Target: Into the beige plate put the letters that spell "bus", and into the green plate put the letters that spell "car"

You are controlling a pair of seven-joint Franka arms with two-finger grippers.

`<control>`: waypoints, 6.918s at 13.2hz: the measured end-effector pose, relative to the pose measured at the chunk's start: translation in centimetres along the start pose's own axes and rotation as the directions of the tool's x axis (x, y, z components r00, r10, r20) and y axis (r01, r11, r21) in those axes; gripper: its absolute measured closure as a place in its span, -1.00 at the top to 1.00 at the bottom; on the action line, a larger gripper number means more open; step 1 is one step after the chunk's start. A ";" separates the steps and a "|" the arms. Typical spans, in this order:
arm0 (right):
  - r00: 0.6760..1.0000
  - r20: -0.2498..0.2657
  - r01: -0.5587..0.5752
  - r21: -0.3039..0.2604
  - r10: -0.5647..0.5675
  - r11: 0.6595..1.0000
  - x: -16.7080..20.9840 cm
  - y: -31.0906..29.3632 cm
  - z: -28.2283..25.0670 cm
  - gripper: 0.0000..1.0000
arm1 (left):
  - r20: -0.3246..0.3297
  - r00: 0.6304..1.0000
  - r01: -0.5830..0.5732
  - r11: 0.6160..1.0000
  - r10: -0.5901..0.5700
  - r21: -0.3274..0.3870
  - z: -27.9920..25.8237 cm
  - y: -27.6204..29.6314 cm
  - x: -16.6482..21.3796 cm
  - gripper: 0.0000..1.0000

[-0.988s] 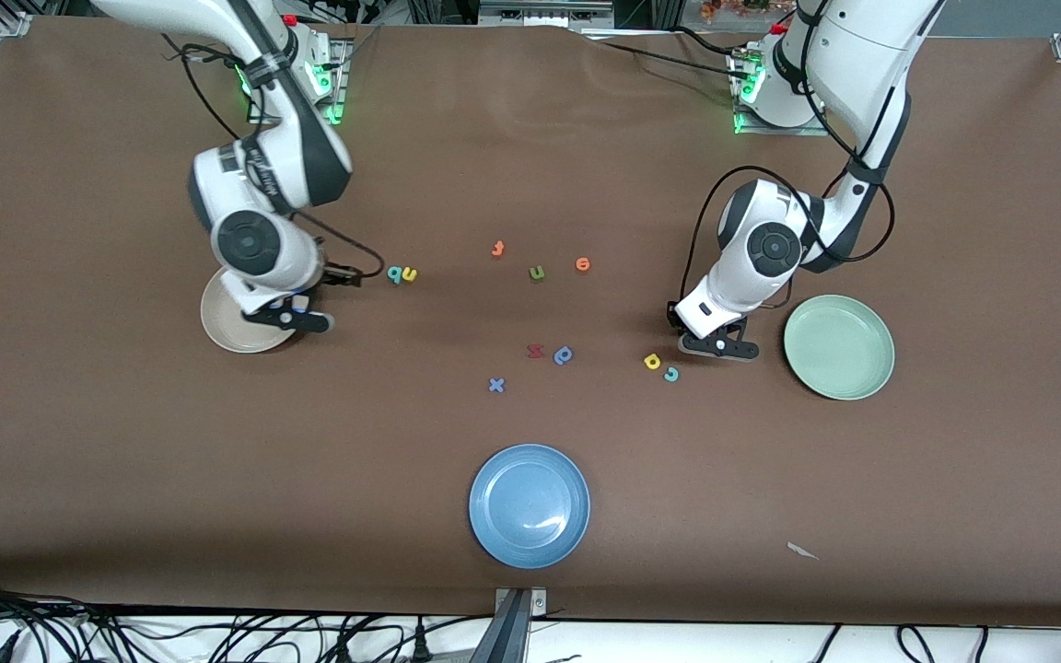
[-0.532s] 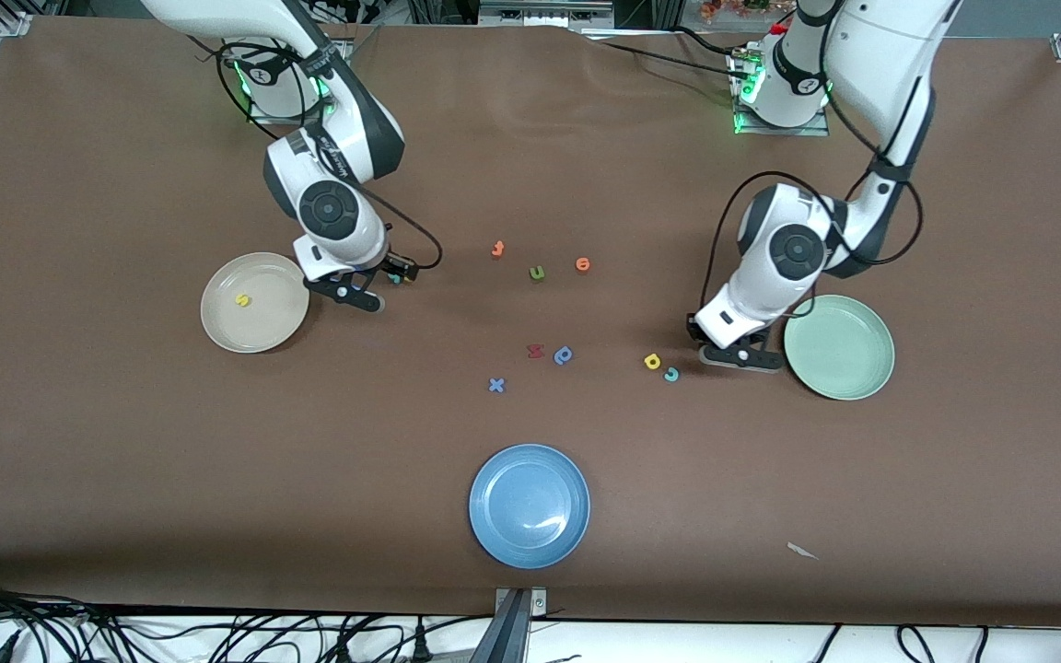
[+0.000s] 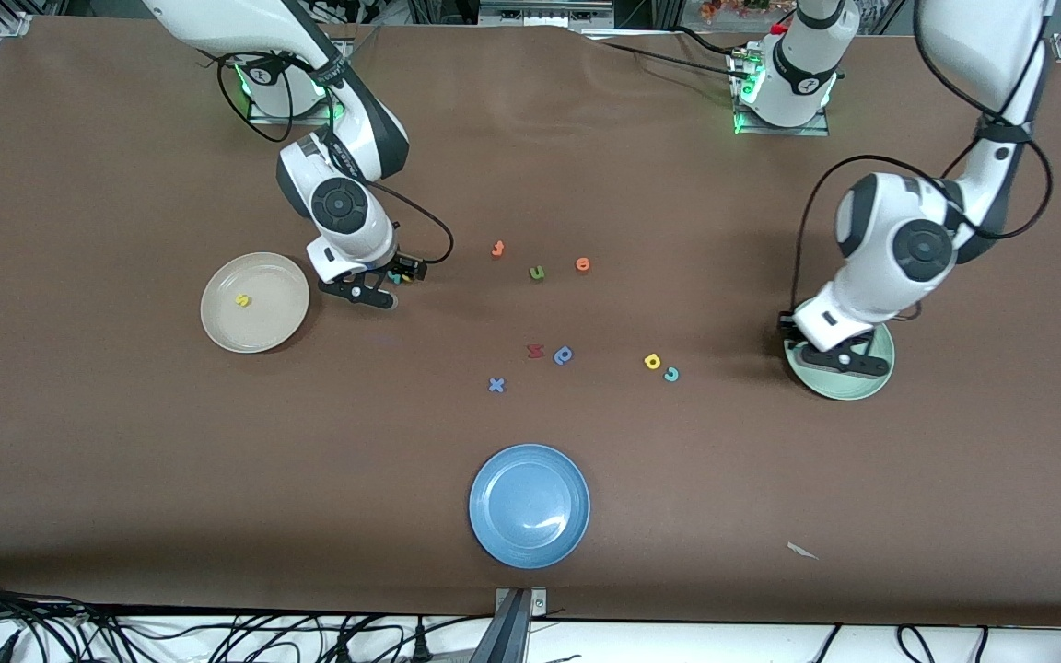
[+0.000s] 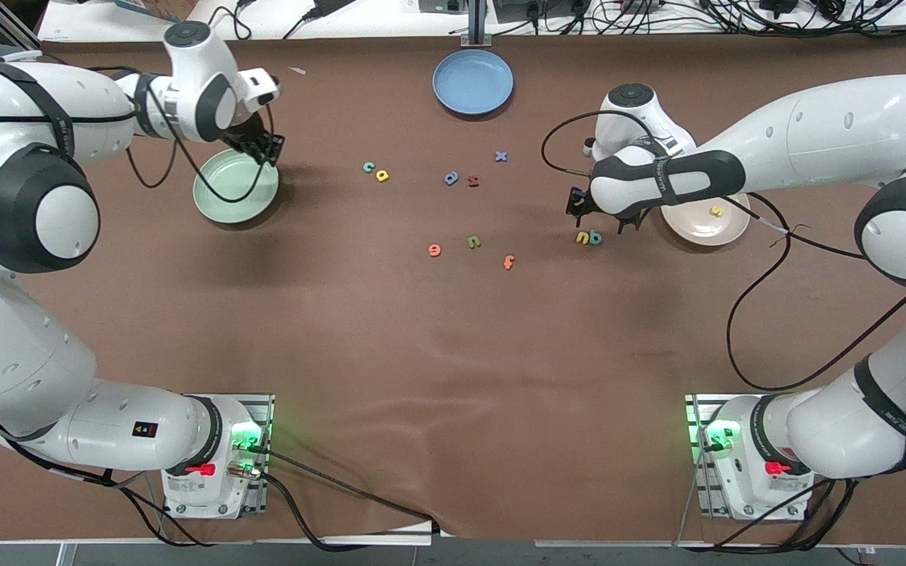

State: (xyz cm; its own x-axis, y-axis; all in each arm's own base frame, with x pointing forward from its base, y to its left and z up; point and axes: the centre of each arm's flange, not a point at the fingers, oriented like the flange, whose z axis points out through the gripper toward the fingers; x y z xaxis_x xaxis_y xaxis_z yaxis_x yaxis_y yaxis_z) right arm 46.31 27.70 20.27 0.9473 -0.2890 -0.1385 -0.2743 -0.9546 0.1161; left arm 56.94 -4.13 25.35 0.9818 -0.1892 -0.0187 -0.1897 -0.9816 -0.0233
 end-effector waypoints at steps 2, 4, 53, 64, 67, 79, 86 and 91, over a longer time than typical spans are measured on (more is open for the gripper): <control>0.997 -0.002 -0.076 0.006 0.076 0.997 0.3 0.1 0.3 0.89 | 0.022 1.000 0.000 1.000 0.000 0.001 0.9 -3.1 -1.2 -0.41; 0.986 0.001 -0.166 0.002 0.166 0.986 0.9 0.7 0.6 0.88 | 0.029 1.000 0.001 1.000 -0.001 0.000 1.2 -3.9 -1.6 -0.41; 0.922 -0.024 -0.384 0.098 0.387 0.918 -0.1 2.3 3.1 -0.17 | -0.130 0.990 0.032 0.991 -0.049 -0.129 7.5 17.0 6.7 0.37; 0.926 -0.031 -0.371 0.101 0.376 0.923 0.5 2.7 2.8 -0.45 | -0.103 0.994 0.022 0.992 -0.035 -0.128 7.2 18.0 6.5 0.38; 0.937 -0.021 -0.349 0.023 0.350 0.937 1.6 2.5 0.1 -0.45 | -0.092 0.995 0.020 0.992 -0.032 -0.127 7.8 19.0 6.1 0.39; 0.980 0.199 0.017 -0.083 0.000 0.996 14.0 19.8 -1.9 -0.45 | -0.093 0.995 0.027 0.992 -0.039 -0.124 7.8 18.8 6.1 0.00; 0.983 0.183 0.031 -0.063 -0.019 0.998 14.5 19.1 -1.7 0.75 | -0.093 0.995 0.026 0.992 -0.038 -0.123 7.8 18.8 6.1 -0.37; 0.981 0.151 -0.115 -0.062 0.123 0.991 9.5 9.4 -8.6 0.98 | -0.095 0.995 0.021 0.992 -0.033 -0.124 7.6 19.1 6.1 -0.49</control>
State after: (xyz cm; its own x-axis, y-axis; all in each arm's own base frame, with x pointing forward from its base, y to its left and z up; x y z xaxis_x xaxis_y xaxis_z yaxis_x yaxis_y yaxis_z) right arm 54.14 16.64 28.52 0.8702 -0.4122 -0.2700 -0.3709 -0.9086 0.1918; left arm 59.20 -23.87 17.16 0.9843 -0.1586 0.0775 -0.1660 -0.9810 0.1005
